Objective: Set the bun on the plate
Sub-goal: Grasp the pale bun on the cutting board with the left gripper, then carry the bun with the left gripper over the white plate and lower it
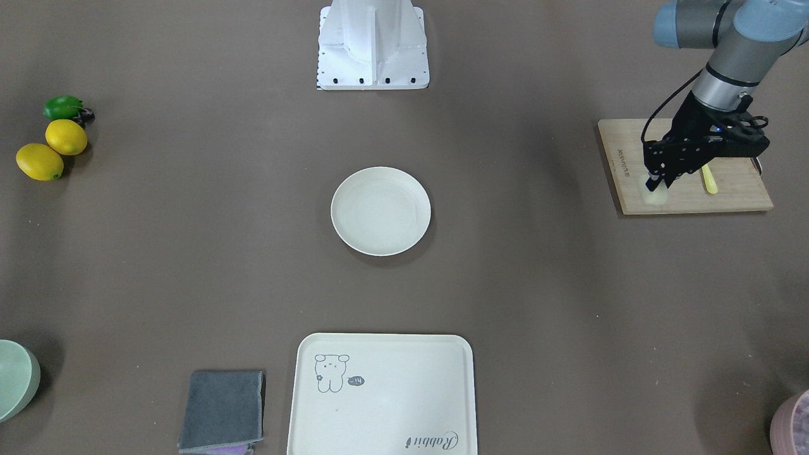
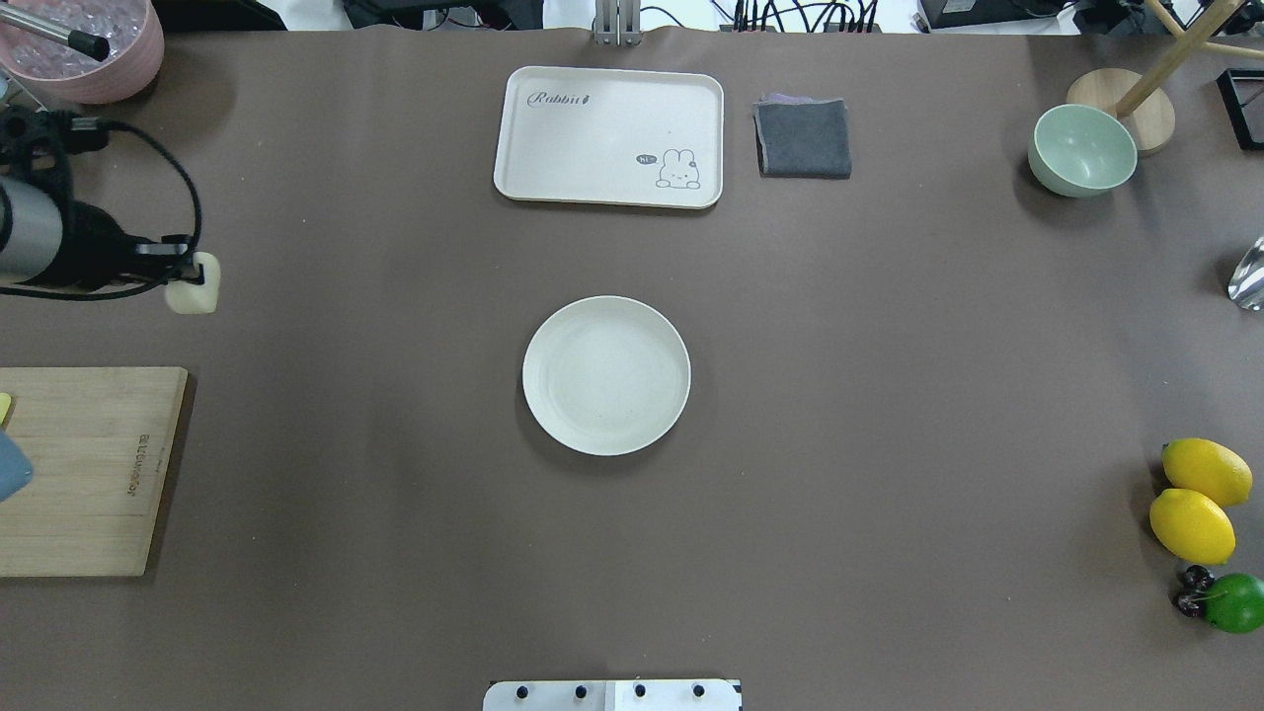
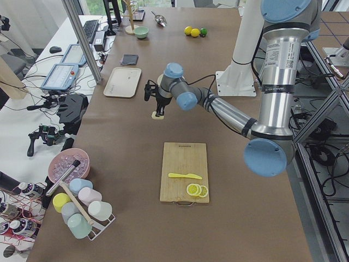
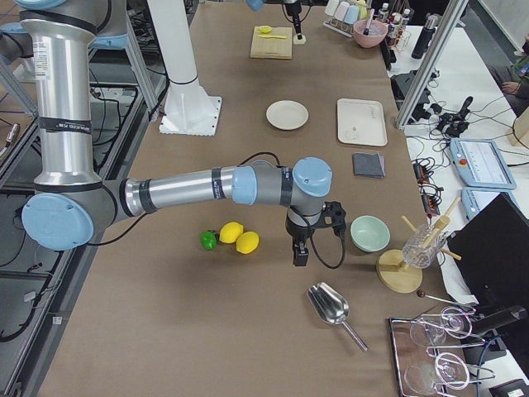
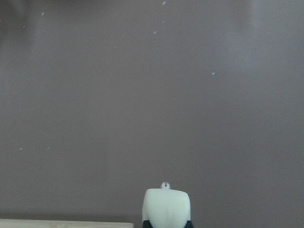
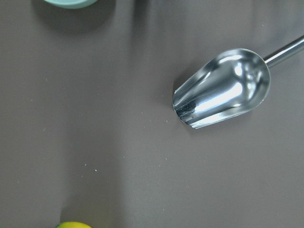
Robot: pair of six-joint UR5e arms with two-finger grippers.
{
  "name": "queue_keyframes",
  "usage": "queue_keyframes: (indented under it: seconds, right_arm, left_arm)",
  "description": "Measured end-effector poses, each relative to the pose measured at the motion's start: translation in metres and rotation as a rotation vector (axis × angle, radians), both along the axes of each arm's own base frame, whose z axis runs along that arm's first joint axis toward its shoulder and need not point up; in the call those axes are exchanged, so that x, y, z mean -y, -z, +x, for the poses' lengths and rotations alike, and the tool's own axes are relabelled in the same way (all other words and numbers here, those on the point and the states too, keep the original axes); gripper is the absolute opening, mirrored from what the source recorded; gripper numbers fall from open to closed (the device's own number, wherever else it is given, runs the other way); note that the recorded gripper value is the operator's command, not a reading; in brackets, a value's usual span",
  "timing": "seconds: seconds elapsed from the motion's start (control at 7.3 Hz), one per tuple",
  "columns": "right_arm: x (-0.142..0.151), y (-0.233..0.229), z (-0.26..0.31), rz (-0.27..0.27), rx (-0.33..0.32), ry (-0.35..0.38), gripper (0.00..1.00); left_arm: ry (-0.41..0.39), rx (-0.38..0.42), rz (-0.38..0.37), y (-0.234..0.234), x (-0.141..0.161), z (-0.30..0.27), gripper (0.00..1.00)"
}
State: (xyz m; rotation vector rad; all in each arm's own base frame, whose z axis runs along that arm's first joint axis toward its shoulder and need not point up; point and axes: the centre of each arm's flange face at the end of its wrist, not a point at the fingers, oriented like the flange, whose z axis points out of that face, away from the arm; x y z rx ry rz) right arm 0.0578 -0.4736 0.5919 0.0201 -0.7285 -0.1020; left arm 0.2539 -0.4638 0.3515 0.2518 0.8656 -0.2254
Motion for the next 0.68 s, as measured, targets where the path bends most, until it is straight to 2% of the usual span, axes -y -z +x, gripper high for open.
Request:
queue_keyframes:
  seconds: [0.27, 0.68]
  right_arm:
    - [-0.021, -0.019, 0.026, -0.008, 0.008, -0.019, 1.00]
    - [-0.044, -0.038, 0.043, -0.016, 0.020, -0.024, 1.00]
  left_arm:
    - [0.017, -0.013, -0.047, 0.086, -0.005, 0.066, 0.31]
    - [0.015, -0.028, -0.056, 0.160, -0.038, 0.173, 0.31]
